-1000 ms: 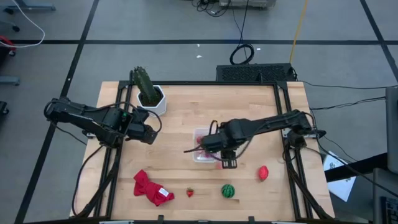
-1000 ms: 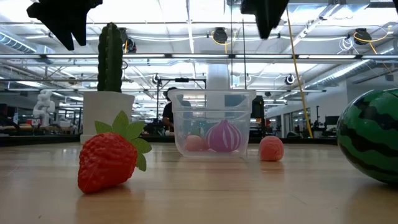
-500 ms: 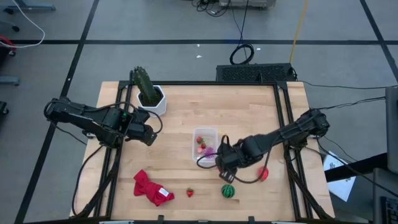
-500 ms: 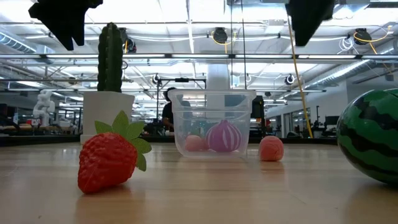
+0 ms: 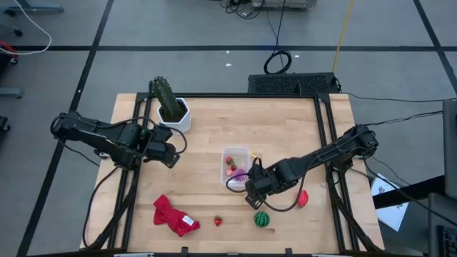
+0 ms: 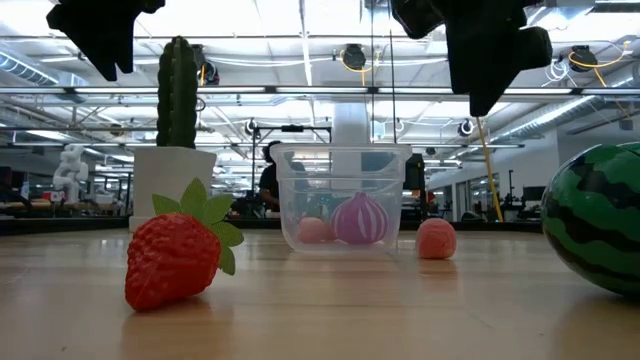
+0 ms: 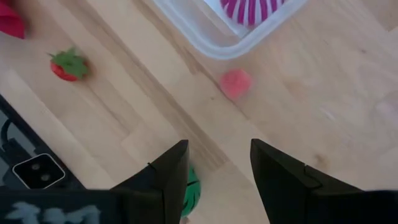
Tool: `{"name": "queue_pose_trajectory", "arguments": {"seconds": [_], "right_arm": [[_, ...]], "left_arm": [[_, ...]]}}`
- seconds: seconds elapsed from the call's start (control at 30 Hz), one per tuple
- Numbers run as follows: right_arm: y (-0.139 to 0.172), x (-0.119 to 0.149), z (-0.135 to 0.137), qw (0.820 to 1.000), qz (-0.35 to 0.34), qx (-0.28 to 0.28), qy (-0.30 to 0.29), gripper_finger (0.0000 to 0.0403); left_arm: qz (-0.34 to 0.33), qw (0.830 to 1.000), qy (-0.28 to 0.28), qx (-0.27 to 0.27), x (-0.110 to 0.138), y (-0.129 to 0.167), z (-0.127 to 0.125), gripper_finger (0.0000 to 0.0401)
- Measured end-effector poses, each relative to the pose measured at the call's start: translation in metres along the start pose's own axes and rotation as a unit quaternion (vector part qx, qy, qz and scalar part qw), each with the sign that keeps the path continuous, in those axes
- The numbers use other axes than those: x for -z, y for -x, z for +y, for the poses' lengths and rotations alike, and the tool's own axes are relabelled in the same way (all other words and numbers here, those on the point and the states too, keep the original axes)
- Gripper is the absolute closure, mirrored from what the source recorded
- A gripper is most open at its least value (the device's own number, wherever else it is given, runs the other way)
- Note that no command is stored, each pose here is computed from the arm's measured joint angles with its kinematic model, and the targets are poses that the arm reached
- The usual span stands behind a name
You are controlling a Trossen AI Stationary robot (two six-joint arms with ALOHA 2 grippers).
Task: Pick and placing Produce into tupperware
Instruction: Put the pink peach into the transparent bin
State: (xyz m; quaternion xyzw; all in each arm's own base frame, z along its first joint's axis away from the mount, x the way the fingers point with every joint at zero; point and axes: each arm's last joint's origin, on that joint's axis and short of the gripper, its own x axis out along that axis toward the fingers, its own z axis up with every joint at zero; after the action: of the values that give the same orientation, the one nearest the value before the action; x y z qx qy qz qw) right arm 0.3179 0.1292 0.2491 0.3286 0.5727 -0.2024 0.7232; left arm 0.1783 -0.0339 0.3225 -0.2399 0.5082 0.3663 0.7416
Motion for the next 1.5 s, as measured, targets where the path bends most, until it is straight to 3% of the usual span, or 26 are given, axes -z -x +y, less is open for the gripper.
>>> {"name": "queue_pose_trajectory", "arguments": {"seconds": [0.8,1.2,1.5], "right_arm": [[-0.023,0.005,-0.010,1.000,0.010,-0.001,-0.019,0.0238],[-0.023,0.004,-0.008,1.000,0.000,-0.008,-0.005,0.0194],[-0.021,0.006,0.011,0.994,-0.037,-0.087,0.050,0.0188]], "left_arm": [[-0.009,1.000,0.006,-0.002,-0.001,0.000,0.000,0.0171],[-0.009,1.000,0.006,0.000,-0.001,0.000,-0.001,0.0171],[-0.009,1.000,-0.003,0.000,-0.001,0.000,-0.001,0.0171]]}}
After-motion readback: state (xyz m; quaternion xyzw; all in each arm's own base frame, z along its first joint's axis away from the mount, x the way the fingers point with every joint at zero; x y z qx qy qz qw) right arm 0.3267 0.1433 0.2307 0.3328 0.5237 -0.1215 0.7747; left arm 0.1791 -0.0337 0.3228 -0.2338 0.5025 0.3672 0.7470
